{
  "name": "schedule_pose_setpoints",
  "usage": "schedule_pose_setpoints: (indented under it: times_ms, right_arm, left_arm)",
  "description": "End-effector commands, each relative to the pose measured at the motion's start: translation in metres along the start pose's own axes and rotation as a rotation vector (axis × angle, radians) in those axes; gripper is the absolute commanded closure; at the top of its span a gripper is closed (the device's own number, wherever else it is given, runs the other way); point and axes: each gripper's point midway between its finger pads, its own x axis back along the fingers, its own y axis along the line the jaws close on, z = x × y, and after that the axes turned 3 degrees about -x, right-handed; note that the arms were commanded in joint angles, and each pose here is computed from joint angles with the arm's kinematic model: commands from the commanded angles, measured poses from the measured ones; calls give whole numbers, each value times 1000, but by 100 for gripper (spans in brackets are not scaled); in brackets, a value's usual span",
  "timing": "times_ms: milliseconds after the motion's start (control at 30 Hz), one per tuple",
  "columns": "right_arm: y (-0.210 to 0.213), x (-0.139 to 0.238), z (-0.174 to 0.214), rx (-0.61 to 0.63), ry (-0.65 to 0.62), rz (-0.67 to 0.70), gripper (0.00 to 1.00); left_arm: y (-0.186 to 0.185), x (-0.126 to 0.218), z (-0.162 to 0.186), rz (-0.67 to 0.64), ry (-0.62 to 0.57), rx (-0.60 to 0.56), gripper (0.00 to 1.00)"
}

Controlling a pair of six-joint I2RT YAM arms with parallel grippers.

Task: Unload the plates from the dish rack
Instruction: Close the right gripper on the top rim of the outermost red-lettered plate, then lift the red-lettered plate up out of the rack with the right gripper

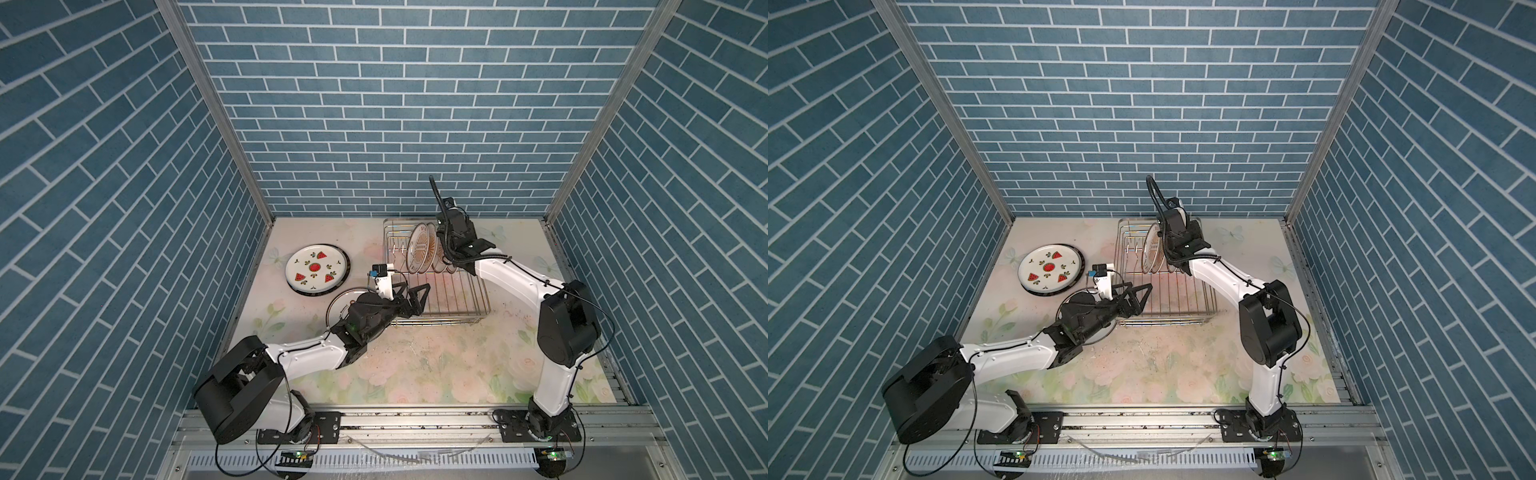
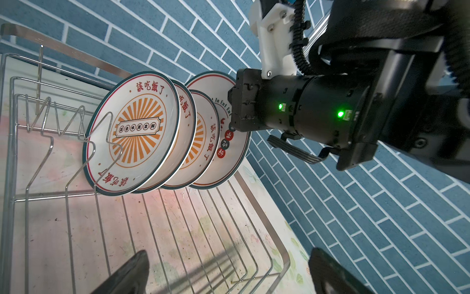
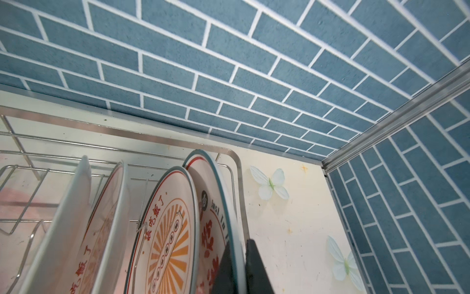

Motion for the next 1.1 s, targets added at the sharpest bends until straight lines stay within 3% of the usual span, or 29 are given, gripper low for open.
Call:
schedule_pose_setpoints:
  times_ms: [0, 300, 1067]
  right_arm:
    - [-25, 22, -38, -10, -107, 85, 100]
    - [-34, 42, -48, 23, -150, 149, 100]
    - [-76, 129, -60, -47, -296, 187, 100]
  left_arm:
    - [-1, 4, -1, 2, -10, -15, 0]
    - [0, 8, -2, 1, -19, -12, 0]
    - [-6, 10, -1, 41, -24, 7, 0]
